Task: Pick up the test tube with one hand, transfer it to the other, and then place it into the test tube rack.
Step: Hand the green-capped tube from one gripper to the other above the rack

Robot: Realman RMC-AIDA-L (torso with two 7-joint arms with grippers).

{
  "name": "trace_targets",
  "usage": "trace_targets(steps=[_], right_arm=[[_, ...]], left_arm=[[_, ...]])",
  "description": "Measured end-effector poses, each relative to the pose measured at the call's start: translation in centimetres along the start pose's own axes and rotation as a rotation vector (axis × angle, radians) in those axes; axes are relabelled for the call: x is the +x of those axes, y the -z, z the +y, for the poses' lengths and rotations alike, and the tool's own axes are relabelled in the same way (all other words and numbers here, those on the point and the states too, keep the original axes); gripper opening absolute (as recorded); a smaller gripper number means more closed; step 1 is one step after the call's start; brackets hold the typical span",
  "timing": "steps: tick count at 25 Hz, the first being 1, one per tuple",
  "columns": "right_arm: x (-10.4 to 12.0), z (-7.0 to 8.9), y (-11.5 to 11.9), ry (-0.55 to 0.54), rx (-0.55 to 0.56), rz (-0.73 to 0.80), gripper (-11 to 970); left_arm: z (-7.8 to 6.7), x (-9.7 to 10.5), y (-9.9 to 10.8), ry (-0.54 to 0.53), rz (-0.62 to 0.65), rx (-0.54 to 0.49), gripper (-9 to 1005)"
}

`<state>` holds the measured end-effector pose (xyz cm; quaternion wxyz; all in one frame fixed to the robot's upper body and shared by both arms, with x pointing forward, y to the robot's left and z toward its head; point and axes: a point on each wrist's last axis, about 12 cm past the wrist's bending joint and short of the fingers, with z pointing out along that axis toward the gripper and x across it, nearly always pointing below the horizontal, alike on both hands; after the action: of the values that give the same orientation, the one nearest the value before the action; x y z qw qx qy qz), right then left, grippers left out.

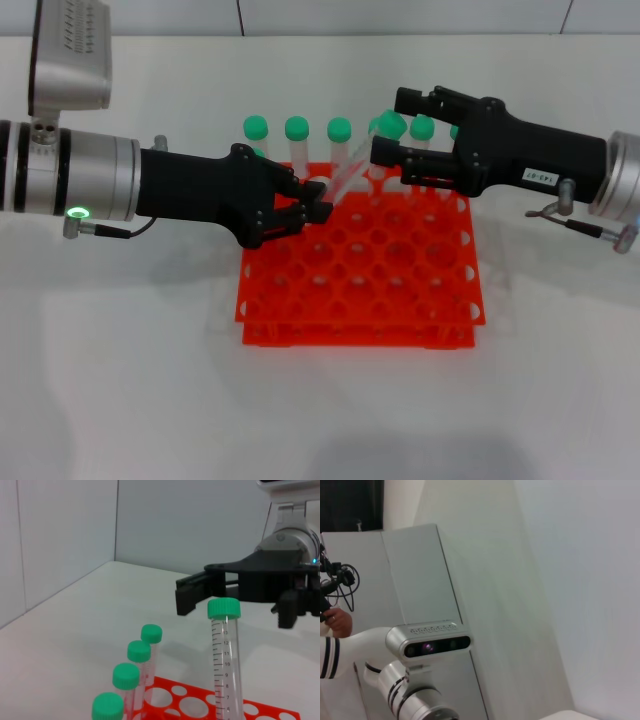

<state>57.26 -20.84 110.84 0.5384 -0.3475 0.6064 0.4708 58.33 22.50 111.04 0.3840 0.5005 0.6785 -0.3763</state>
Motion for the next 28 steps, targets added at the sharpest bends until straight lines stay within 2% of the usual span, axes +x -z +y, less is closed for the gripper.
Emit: trace_targets(steps=[11,23,28], right_arm=[[0.58,0.61,-0.77,0.017,-0.002,-0.043,786],[0.66,0.56,-0.63,0.009,0.015,-0.055,776],[0.74,0.57,-0.6,0.004,0.018,-0.057,638]], left_arm=[[0.12,0.02,0.0,0.004,0.002,-0.011,213],[-0.09,-0.1,-0.34,-0.008,0.008,0.009,215],[-0.17,-0.12,-0.51,-0.011,0.014,0.015,216]])
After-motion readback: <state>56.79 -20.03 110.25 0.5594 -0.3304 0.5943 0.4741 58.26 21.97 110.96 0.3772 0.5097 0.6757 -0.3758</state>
